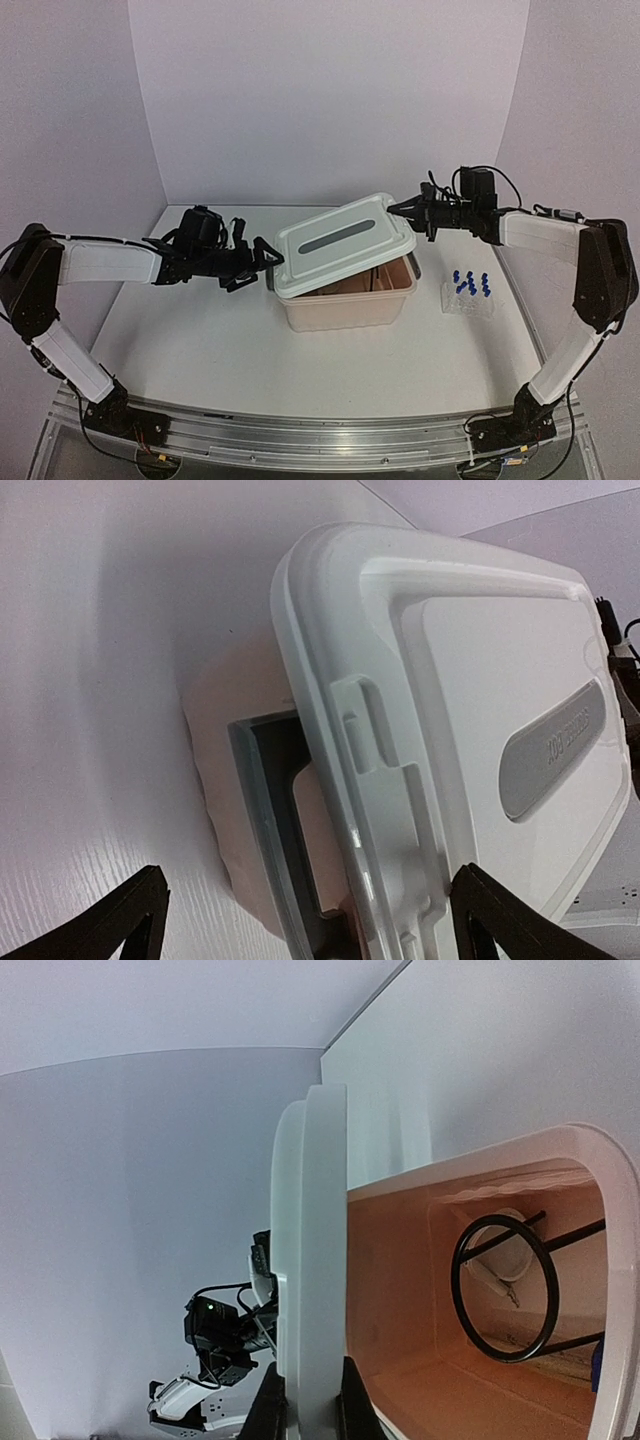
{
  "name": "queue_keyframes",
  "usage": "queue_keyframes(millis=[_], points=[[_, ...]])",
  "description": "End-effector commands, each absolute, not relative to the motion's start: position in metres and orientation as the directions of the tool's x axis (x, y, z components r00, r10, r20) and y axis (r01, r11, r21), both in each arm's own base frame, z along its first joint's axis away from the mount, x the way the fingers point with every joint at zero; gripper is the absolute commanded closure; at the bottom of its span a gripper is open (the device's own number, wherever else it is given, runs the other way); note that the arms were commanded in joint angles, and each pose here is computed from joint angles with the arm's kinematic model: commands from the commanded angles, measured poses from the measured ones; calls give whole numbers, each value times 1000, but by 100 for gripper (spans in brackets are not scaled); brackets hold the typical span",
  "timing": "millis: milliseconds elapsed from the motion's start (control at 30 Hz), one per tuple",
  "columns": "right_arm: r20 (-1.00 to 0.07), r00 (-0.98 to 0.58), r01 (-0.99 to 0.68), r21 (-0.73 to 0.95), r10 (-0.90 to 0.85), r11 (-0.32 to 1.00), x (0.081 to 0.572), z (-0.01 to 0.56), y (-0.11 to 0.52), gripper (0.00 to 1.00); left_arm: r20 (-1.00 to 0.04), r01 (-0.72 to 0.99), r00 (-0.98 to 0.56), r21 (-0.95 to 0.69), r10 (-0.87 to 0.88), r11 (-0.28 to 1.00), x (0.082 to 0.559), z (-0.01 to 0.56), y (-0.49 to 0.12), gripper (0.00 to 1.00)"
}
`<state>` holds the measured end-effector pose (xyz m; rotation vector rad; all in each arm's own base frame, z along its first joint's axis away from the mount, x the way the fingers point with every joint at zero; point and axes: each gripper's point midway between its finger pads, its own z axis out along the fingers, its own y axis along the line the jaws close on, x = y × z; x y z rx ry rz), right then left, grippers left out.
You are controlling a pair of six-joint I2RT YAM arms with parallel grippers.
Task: Organize the chemistry lab equipment
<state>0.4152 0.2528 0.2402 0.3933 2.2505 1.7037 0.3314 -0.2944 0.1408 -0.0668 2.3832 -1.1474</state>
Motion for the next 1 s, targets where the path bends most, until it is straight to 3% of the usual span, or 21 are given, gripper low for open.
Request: queue_keyframes(millis=[0,133,333,467,867,967], points=[[-119,-912,-9,963,393,270,415,250,245,92,-439,203,-868,-738,-230,643,339,150,-301,2],[-115,-923,-13,963,366,268,413,245,248,87,-439,209,-871,-737,-220,643,340,149,-303,3],[-133,-922,-29,960,363,279,412,244,248,68,-440,207,-872,-728,-214,653,341,145,-302,3],[-165,-915,-50,952,368,303,413,247,244,64,-440,206,-872,-726,-214,656,342,143,-303,3],[-382,-793,48,737,474,674,414,234,176,41,-447,218,-872,-718,-198,661,346,139,-306,4],[-430,-776,22,714,462,700,412,245,171,24,-445,222,-875,-718,-190,660,347,138,-308,4]])
